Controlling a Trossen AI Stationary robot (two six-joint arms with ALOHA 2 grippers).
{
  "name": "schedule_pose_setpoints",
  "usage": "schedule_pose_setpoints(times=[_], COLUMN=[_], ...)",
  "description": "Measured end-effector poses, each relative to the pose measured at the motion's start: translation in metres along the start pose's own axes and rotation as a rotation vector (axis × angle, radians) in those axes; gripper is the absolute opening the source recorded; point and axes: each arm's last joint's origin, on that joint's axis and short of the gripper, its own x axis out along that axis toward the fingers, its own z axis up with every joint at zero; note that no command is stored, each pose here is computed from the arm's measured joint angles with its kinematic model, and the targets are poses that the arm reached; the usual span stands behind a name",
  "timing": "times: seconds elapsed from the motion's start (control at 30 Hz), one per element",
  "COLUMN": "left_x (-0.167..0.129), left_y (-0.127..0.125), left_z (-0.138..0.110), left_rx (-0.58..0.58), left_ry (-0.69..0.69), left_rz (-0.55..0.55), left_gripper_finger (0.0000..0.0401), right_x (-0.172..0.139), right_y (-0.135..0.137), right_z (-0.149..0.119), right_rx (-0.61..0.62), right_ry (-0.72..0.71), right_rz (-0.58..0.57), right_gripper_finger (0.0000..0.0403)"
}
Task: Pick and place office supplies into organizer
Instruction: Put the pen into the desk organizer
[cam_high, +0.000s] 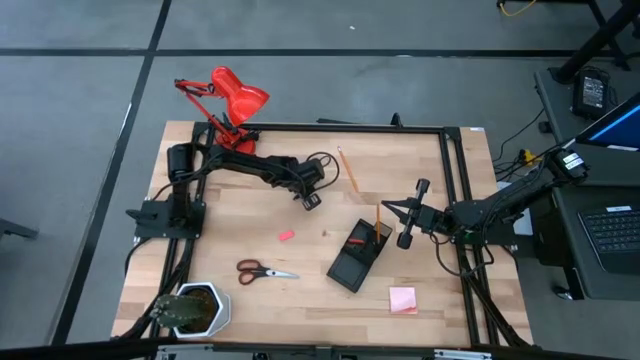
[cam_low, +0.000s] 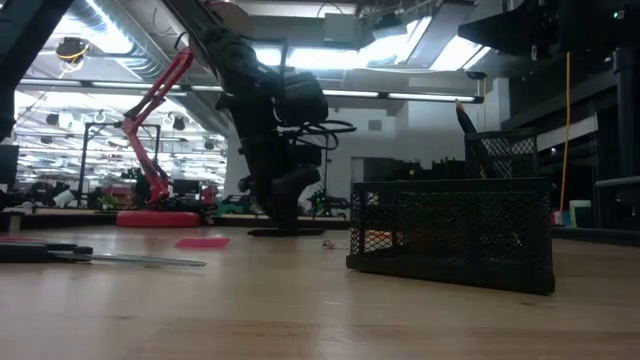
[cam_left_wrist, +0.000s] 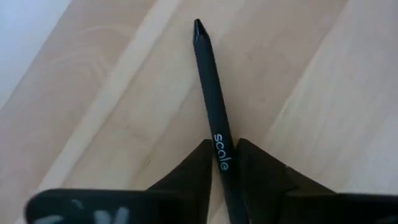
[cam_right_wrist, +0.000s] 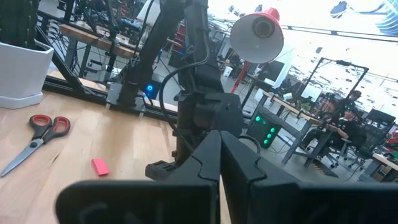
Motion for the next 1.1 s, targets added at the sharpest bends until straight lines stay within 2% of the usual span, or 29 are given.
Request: schedule_pose_setpoints(times=[0.23,0.47,0.73,0.93,1.1], left_x=[-0.005,-0.027,-0.078,-0.124,-0.152], left_y=[-0.002,-0.008,-0.018,-0.031,-0.042], left_z=[0.0,-0.002,0.008,0.017,0.021], left_rx=[0.028,0.112,0.197,0.28,0.361], left_ry=[-0.013,-0.036,-0.222,-0.475,-0.646], left_rz=[0.0,-0.02,-0.038,-0.078,-0.114], left_gripper_finger=[0.0028,0.0027,0.0026,0.0025,0.0025], right_x=[0.0,0.0,0.0,0.0,0.0], right_y=[0.0,0.0,0.0,0.001,0.001], right_z=[0.0,-0.001,-0.001,-0.001,0.004], right_rx=[-0.002,-0.005,0.008,0.027,0.06], right_ry=[0.002,0.006,0.007,0.002,-0.074], right_rz=[0.001,0.003,0.004,0.01,0.086], right_gripper_finger=[0.0012,0.0012,0.0012,0.0012,0.0012])
